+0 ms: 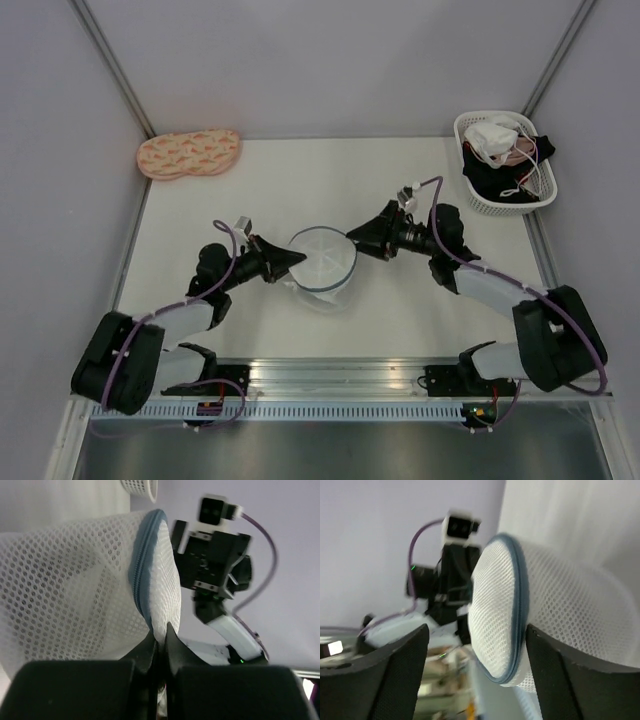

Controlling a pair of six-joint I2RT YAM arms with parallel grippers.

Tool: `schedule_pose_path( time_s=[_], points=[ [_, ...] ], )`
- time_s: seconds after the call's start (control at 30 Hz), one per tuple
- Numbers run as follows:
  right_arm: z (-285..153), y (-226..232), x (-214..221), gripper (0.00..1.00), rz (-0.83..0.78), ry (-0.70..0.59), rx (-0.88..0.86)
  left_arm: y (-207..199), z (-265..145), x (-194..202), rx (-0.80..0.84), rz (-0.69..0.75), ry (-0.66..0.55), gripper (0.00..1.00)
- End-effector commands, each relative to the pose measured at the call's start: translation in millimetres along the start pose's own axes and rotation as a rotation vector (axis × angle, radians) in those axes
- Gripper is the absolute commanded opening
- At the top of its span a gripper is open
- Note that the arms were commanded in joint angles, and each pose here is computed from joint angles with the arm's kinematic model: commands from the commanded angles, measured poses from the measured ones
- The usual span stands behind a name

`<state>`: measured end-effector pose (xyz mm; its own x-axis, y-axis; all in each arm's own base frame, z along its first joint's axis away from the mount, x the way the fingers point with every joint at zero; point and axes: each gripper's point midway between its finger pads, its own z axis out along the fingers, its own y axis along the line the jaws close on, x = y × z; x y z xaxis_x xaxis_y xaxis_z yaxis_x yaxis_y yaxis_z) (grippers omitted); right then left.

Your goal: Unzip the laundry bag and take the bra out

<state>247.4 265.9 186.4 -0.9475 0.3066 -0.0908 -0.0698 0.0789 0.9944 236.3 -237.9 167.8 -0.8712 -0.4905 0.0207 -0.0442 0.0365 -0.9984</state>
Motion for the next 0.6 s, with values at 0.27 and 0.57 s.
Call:
schedule_pose_path(
  time_s=[0.27,0.57],
  points=[
    [-52.9,-6.3,-44.1,0.83,-0.717,-0.235,0.868,5.0,-50.5,-44.6,-0.309,0.21,-0.446,0.02],
    [-6.6,12.1,26.5,0.81,-0.768,-0.21,0.742,41.1,-47.7,-62.6,-0.445,0.056,-0.638,0.02]
  ],
)
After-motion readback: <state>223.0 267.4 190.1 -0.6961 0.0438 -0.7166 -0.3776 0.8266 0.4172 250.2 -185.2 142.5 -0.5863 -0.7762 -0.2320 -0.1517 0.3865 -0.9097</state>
